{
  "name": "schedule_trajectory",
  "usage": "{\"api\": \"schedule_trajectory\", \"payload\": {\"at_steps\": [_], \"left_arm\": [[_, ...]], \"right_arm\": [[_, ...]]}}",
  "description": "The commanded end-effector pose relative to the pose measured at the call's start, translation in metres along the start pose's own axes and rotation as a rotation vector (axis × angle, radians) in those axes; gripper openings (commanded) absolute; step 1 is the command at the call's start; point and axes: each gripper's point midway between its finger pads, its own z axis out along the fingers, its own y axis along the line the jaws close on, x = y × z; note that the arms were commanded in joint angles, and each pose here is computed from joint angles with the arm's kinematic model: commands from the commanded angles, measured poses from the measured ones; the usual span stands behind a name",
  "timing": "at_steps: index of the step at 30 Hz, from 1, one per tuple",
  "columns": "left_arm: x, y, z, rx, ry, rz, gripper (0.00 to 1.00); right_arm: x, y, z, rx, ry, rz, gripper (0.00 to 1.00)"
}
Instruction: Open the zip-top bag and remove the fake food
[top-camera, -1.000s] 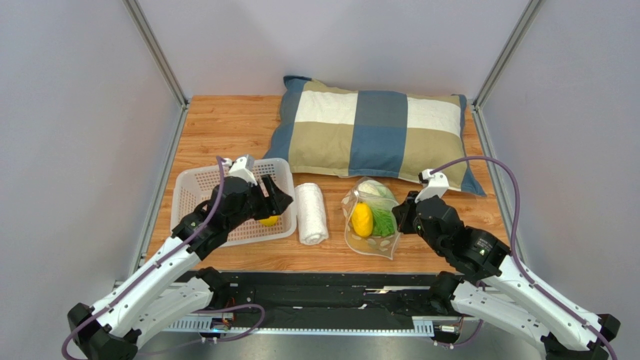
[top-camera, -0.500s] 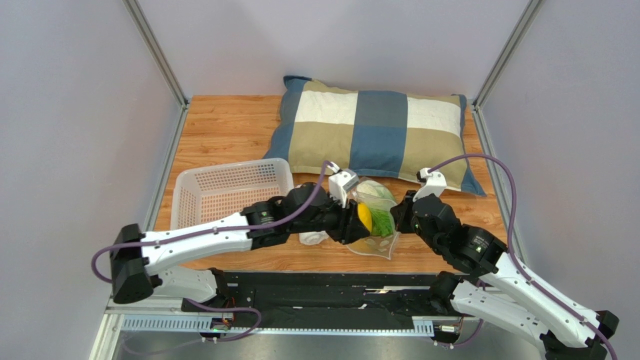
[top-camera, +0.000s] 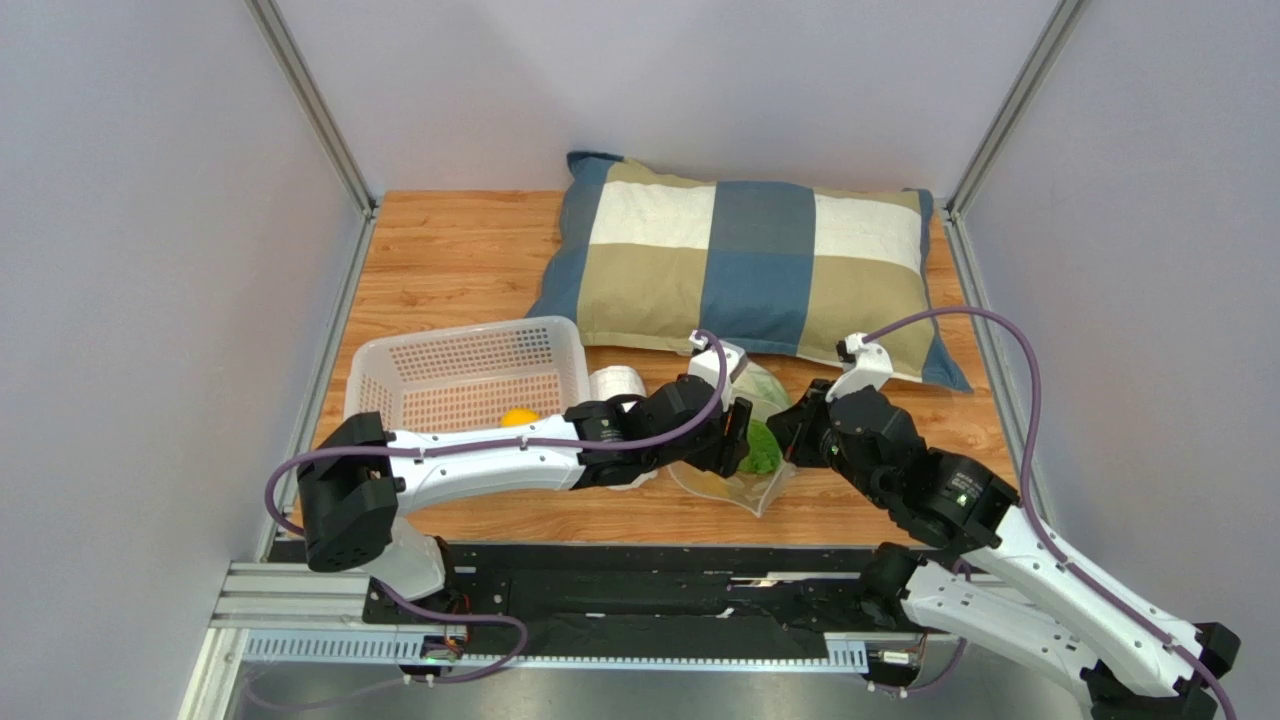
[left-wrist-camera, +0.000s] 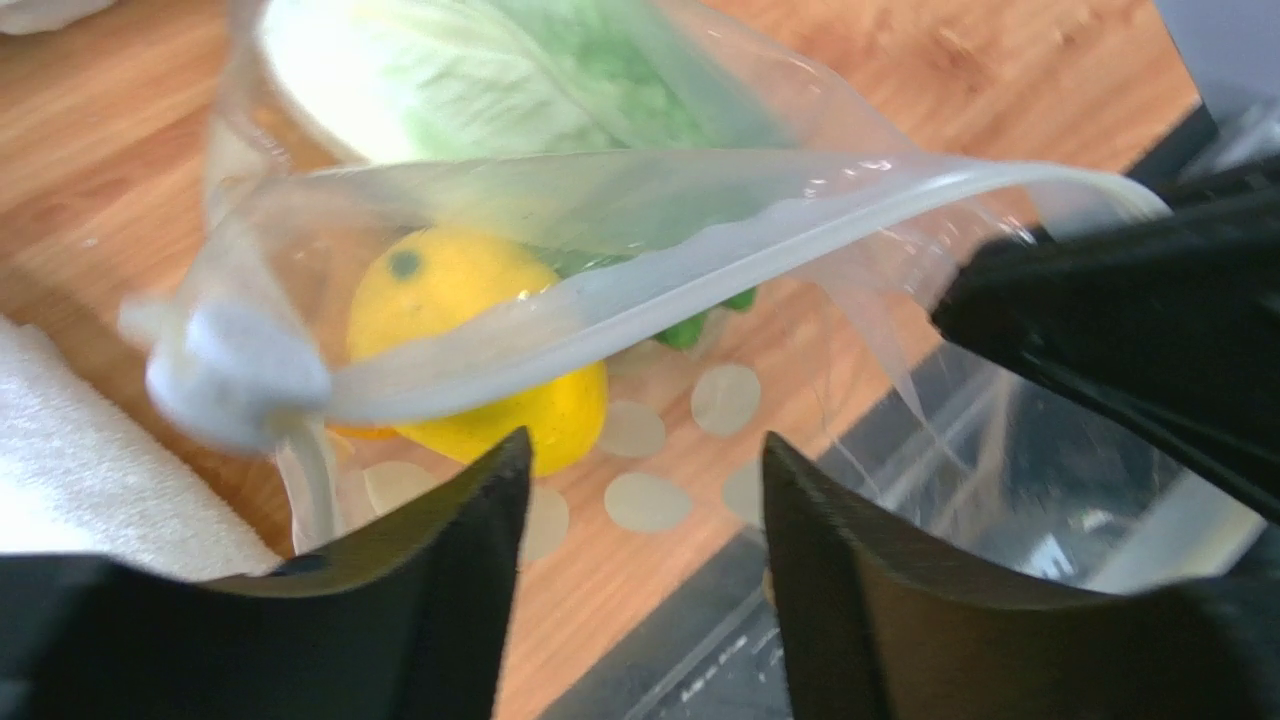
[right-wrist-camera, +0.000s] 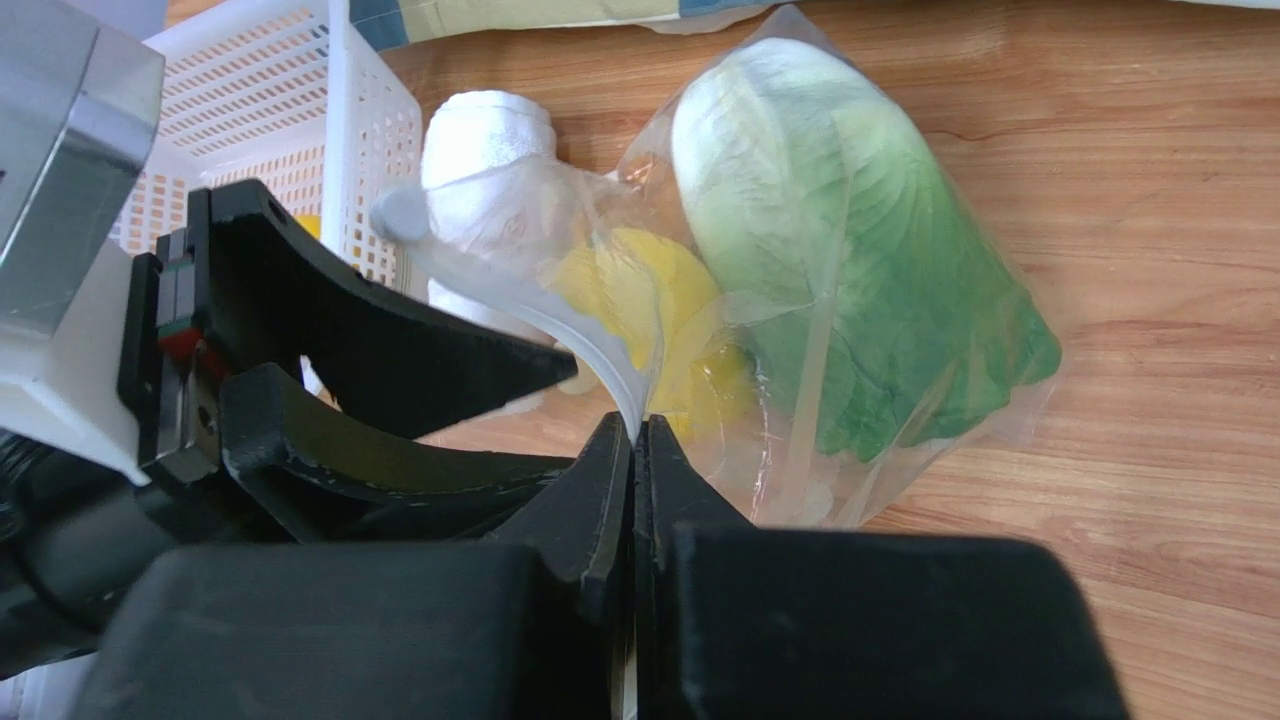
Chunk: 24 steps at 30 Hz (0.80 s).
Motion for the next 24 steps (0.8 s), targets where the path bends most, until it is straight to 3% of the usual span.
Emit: {"api": "schedule_trajectory", "payload": {"at_steps": [1,4,10,14,24], "left_arm": [[-0.007,0.025,0.004,-0.152,-0.072,0.009,0.69],[0.000,0.035,0.013,-0.209,-0.058,0.008,0.80],[0.004,0.059,0.027,-0.343,-0.079,0.014,0.87],[-0.004,0.056,0.041,-0.324,-0.113,0.043,0.86],[-0.020,0.026,0.052,-0.165,-0.166,0.011,0.73]], "right_arm": [[-0.028,0.025,-0.012,-0.090,-0.077,0.067,0.00],[-0.028,0.028,-0.012,-0.105,-0.077,0.070,0.00],[-0.026,0.033,-0.014,-0.123,-0.069,0.075,0.00],[-0.025,0.035,-0.013,-0.133,-0.069,0.077,0.00],[-0.023,0.038,-0.014,-0.149,-0.067,0.072,0.00]]}}
